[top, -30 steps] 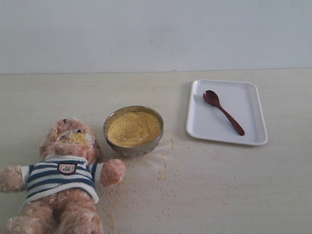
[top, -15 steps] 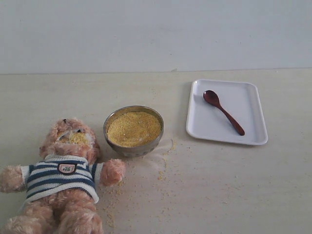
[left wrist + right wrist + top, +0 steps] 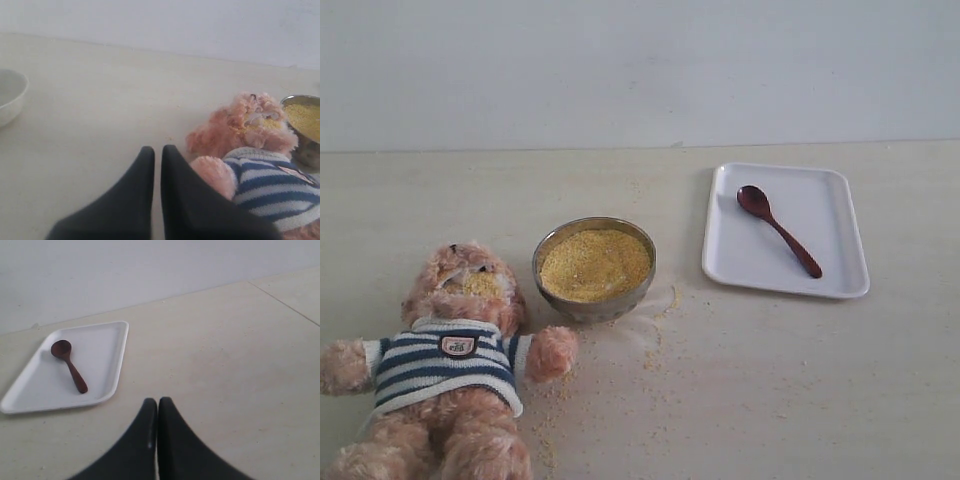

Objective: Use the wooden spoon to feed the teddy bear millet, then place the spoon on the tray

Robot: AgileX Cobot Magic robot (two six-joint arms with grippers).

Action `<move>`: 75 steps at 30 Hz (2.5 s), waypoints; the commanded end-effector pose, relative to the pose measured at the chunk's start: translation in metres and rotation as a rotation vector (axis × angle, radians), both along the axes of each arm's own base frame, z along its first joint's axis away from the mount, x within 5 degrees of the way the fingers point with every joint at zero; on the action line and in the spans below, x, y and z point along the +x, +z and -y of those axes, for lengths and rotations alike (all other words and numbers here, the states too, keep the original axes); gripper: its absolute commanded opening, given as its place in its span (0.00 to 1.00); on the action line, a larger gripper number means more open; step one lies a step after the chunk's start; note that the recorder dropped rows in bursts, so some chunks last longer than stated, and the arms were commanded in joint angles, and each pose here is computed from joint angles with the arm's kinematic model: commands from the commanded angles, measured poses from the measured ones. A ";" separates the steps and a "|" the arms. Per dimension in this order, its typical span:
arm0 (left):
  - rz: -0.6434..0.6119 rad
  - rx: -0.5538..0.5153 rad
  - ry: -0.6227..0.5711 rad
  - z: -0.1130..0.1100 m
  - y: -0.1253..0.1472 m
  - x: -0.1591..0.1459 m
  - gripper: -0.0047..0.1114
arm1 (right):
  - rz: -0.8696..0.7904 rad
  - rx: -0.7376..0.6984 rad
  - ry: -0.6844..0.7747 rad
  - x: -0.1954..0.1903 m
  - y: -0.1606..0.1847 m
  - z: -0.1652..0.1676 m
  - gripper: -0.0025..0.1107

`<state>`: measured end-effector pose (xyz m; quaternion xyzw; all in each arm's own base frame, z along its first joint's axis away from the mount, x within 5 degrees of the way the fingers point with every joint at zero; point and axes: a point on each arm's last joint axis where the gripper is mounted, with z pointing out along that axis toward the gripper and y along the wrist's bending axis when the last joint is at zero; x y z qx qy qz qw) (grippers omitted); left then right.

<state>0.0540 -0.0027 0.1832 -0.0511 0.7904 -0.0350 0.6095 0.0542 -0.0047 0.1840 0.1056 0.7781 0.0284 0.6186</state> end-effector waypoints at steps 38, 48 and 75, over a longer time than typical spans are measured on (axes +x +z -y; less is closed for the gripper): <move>-0.015 0.215 -0.045 -0.001 -0.002 -0.001 0.08 | 0.002 0.007 -0.008 0.000 0.000 0.000 0.02; -0.015 0.215 -0.045 -0.001 -0.002 -0.001 0.08 | 0.002 0.007 -0.008 0.000 0.000 0.000 0.02; -0.005 0.158 -0.053 0.001 -0.002 -0.001 0.08 | 0.002 0.010 -0.008 0.000 0.000 0.000 0.02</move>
